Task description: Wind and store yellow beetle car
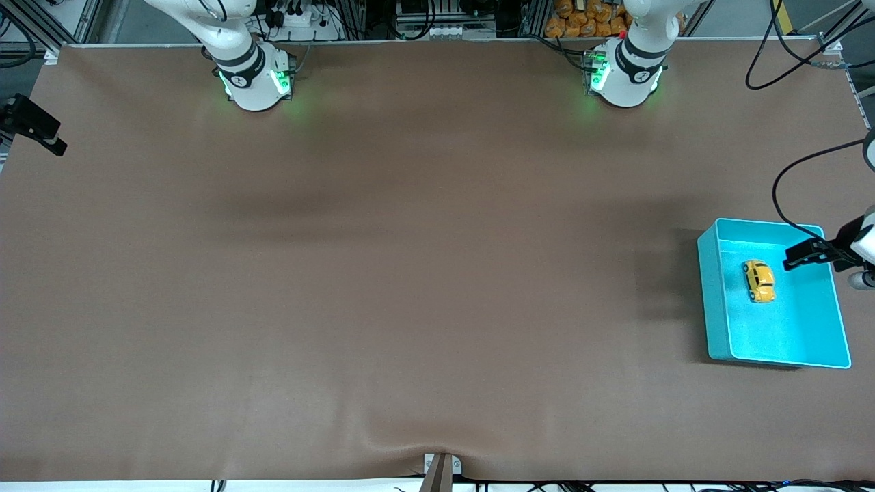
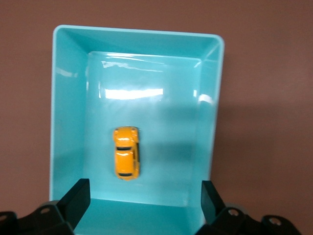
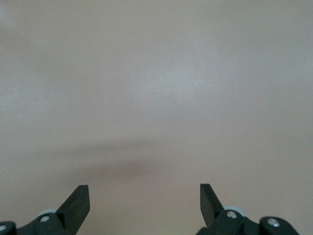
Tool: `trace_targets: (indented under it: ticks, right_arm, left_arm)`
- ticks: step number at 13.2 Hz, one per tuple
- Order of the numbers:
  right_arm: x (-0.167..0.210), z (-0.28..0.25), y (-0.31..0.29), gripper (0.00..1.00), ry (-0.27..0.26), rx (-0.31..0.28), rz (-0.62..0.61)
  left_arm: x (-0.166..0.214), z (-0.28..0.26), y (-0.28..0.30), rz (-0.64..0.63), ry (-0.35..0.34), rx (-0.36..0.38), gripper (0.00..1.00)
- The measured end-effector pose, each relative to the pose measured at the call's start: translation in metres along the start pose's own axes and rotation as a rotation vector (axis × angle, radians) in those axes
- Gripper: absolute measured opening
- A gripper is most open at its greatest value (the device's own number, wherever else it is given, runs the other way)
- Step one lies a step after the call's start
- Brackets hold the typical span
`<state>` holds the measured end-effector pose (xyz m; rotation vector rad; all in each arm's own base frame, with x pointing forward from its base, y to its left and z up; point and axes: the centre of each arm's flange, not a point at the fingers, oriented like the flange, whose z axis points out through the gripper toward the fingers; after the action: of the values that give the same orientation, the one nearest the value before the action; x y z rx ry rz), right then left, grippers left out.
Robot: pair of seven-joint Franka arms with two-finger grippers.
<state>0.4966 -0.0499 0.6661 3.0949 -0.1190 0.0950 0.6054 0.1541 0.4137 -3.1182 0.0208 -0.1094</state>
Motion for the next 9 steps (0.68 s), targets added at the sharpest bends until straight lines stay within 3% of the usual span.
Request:
trace_targets:
  ticks: [5, 9]
  right_arm:
    - [-0.001, 0.001, 0.001, 1.0, -0.005, 0.0, 0.001]
    - [-0.001, 0.001, 0.001, 1.0, -0.011, 0.0, 0.002]
  left_arm:
    - [-0.005, -0.054, 0.096, -0.064, -0.037, -0.002, 1.0]
    - [-0.028, -0.109, 0.16, -0.045, -0.073, 0.014, 1.0]
